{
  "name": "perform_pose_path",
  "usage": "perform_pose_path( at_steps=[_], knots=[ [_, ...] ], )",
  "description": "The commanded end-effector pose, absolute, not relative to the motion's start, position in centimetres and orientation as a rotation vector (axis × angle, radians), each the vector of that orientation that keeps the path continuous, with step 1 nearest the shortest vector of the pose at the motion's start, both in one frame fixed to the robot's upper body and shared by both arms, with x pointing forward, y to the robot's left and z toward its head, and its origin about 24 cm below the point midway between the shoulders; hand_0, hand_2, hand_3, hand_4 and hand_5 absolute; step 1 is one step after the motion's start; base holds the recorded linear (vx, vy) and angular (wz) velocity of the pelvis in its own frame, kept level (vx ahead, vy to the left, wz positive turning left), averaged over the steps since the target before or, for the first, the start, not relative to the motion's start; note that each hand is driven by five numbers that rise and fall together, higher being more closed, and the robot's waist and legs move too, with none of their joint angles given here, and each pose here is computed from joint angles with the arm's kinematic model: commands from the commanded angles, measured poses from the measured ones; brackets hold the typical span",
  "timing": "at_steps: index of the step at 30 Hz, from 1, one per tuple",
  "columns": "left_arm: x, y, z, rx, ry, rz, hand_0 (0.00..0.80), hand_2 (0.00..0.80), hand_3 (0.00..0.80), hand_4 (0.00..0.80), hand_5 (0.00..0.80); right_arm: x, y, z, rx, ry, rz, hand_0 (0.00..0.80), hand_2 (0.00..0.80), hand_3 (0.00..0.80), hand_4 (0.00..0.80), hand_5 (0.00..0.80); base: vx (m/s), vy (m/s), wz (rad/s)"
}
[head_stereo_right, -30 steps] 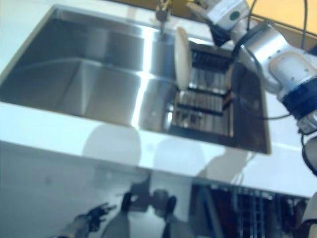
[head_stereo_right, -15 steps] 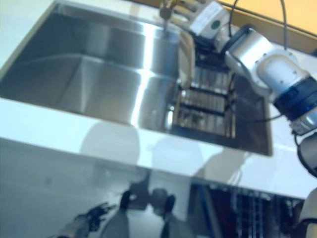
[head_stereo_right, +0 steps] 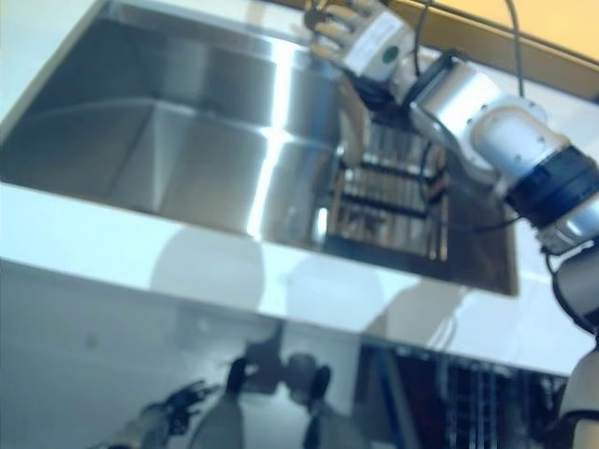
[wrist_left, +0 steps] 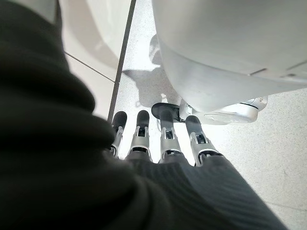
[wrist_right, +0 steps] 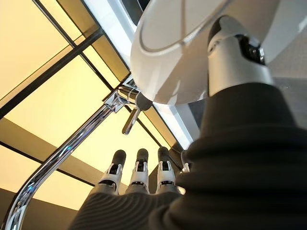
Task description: Take plates into dishwasher
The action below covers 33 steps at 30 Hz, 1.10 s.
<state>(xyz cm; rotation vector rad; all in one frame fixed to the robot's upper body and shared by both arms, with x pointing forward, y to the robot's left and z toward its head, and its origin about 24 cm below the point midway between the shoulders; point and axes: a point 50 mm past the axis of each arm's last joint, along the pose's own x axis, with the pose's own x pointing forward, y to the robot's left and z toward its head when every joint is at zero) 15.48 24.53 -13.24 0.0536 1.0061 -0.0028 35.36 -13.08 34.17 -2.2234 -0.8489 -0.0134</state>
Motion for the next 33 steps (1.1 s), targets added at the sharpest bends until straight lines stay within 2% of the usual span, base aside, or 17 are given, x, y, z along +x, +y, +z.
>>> perform_pose_path(
  at_steps=[1,33],
  knots=[
    [16.4,24.3,-13.0,0.006,0.97,0.023,0.0,0.0,0.0,0.0,0.0,34.1,-12.5,37.7,-2.299,-0.925,-0.132,0.0,0.0,0.0,0.0,0.0,0.0,0.0,0.0],
    [16.5,24.1,-12.9,-0.023,0.95,0.031,0.0,0.0,0.0,0.0,0.0,34.5,-12.7,36.3,-2.598,-0.857,-0.077,0.0,0.0,0.0,0.0,0.0,0.0,0.0,0.0]
  ],
)
